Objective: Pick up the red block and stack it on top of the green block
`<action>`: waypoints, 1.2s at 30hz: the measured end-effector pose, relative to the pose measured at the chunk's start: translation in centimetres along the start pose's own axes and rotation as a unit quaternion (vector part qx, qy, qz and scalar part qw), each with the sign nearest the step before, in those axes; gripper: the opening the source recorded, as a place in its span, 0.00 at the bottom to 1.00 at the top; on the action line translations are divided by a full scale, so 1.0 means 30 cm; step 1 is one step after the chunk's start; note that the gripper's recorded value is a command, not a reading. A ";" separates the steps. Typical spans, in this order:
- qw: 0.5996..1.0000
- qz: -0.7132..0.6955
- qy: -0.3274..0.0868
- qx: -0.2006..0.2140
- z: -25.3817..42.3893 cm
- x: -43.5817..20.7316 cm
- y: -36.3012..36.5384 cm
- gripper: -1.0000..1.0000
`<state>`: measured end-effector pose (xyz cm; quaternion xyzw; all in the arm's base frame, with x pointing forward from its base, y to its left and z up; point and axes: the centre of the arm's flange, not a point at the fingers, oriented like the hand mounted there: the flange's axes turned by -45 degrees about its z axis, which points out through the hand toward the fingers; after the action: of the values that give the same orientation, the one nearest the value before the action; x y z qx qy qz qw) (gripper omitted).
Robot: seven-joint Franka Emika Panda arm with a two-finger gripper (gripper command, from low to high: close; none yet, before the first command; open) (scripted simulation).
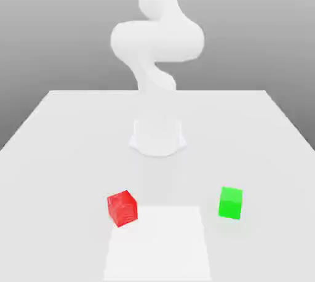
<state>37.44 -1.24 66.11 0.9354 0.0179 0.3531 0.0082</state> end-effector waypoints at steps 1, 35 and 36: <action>1.000 -0.013 -0.019 0.000 0.087 -0.026 0.018 0.50; 0.904 -0.242 -0.337 0.106 1.160 -1.183 0.175 0.00; 0.904 -0.242 -0.337 0.106 1.140 -1.165 0.176 0.00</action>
<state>33.98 -7.98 17.53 0.9609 0.2769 0.0002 -0.0005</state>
